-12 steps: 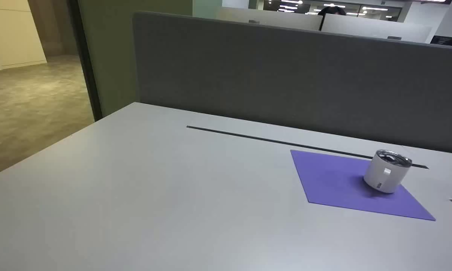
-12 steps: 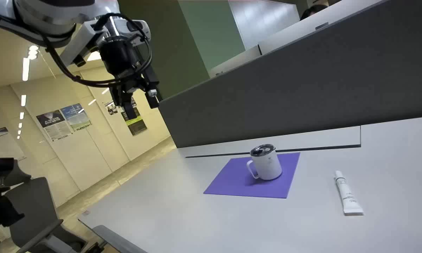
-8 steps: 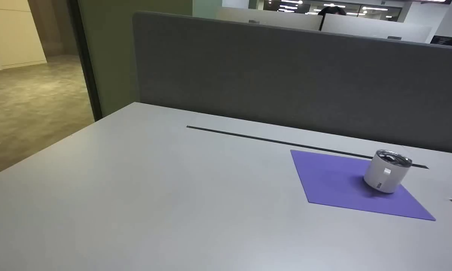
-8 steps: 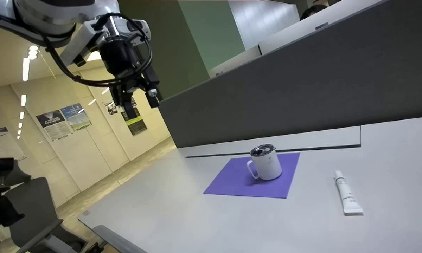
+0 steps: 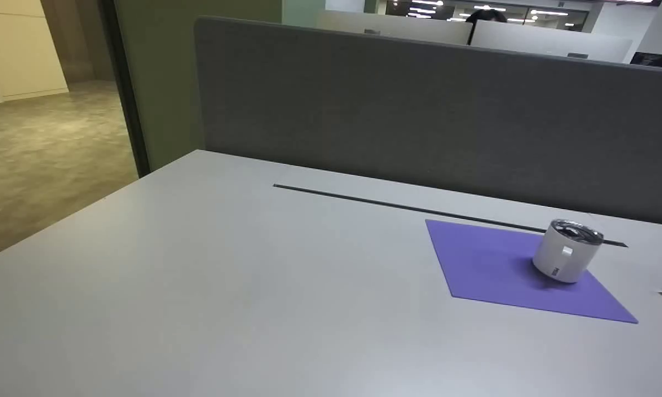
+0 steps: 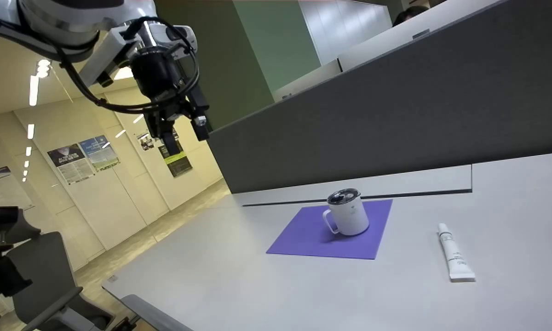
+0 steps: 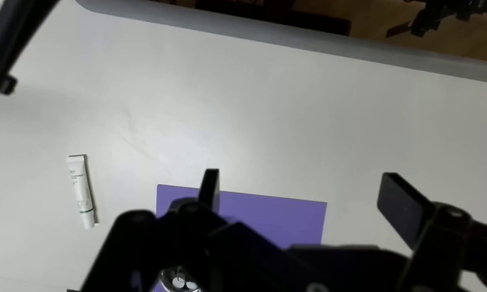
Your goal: Move the black object on the strainer to the right, then to the left
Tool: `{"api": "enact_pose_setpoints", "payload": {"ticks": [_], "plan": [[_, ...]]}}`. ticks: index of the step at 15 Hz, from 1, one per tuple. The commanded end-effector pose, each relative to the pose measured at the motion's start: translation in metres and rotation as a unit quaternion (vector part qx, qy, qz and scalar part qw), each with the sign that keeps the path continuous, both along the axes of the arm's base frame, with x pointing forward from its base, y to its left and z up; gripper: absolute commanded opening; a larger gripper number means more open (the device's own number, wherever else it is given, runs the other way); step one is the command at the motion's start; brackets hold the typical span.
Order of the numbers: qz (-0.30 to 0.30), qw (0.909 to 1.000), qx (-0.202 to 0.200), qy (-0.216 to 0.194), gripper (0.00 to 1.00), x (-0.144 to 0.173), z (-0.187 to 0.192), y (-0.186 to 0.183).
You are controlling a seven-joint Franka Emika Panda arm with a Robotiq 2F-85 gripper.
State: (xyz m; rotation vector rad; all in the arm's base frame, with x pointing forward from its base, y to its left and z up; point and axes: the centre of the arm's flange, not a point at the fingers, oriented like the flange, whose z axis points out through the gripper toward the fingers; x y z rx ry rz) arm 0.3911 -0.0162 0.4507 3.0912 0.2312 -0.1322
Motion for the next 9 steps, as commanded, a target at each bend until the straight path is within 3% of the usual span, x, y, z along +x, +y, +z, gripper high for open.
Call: {"api": "enact_pose_setpoints", "payload": {"ticks": [1, 2, 3, 4, 9], "plan": [[-0.022, 0.9979, -0.009, -0.06, 1.0, 0.036, 0.003, -0.027], [-0.021, 0.9961, -0.016, -0.084, 1.0, 0.049, 0.003, -0.039], [-0.031, 0.9943, -0.021, -0.1, 0.91, 0.065, 0.003, -0.053], [-0.039, 0.9925, -0.021, -0.114, 0.73, 0.078, 0.002, -0.067], [-0.083, 0.9866, -0.028, -0.138, 0.37, 0.149, -0.012, -0.136]]}}
